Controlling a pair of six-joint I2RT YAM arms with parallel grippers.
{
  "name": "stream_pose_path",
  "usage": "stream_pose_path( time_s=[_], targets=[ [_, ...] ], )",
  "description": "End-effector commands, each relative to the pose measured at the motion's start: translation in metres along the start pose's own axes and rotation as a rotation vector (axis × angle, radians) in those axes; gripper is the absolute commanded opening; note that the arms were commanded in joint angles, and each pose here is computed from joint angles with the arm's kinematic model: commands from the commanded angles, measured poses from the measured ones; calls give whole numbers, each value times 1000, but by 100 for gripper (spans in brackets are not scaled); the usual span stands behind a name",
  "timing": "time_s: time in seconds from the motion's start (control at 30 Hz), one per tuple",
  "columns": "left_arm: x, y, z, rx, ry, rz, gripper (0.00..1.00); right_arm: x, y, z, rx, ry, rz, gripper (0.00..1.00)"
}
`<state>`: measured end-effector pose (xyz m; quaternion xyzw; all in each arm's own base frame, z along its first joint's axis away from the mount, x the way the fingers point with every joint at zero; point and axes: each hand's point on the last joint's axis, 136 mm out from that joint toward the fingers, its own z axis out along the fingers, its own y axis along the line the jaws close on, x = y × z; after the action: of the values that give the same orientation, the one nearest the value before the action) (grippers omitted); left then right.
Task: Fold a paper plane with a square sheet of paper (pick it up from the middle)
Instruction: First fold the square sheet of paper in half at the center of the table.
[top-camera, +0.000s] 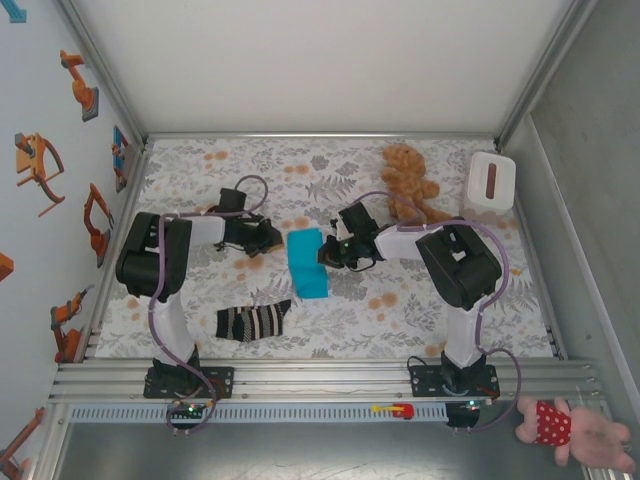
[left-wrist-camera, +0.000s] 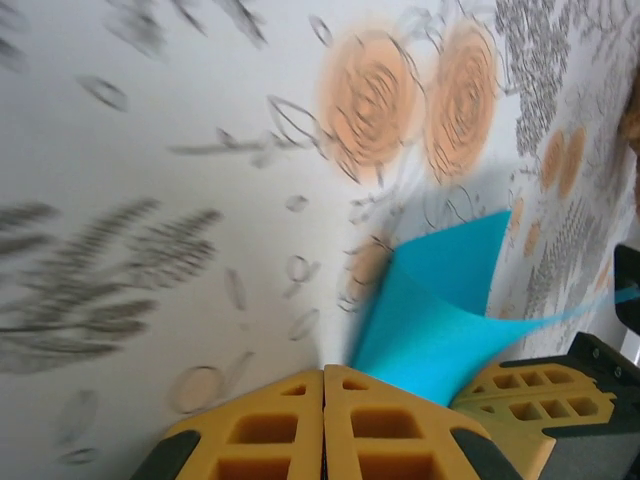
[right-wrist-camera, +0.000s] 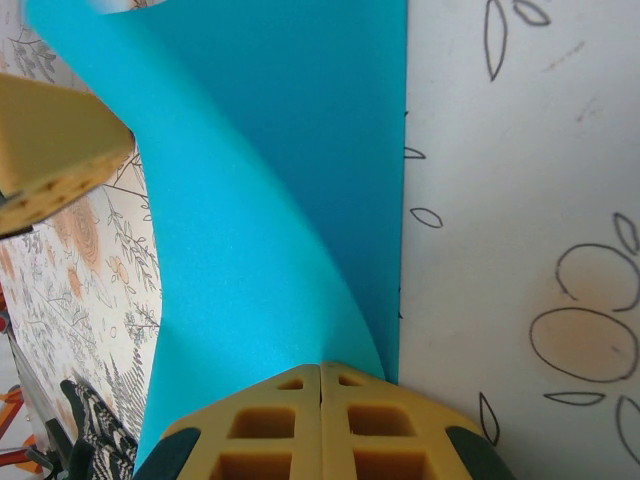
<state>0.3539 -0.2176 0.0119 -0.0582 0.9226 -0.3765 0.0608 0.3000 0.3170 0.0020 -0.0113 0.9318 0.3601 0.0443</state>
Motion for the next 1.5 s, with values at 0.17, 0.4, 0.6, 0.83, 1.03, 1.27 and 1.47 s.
stream_pose_path(
  time_s=[0.17,0.4,0.6,0.83,1.03,1.27,1.47],
  targets=[
    [0,-50,-18,95,-58,99,8,98,-157,0,550,222,214,0],
    [13,-69,17,114,9,110,8,99,-159,3,548,228,220,0],
    [6,-51,30,71,23,70,8,99,-159,3,549,227,219,0],
    [-17,0,22,-34,-20,-24,8,101,-162,3,558,230,218,0],
    [-39,18,9,-97,-63,-46,8,100,-162,3,560,225,216,0],
    [-45,-22,-14,-44,-114,9,8,98,-161,2,557,220,217,0],
    [-16,-48,0,18,-62,42,9,99,-161,4,555,221,220,0]
  ],
)
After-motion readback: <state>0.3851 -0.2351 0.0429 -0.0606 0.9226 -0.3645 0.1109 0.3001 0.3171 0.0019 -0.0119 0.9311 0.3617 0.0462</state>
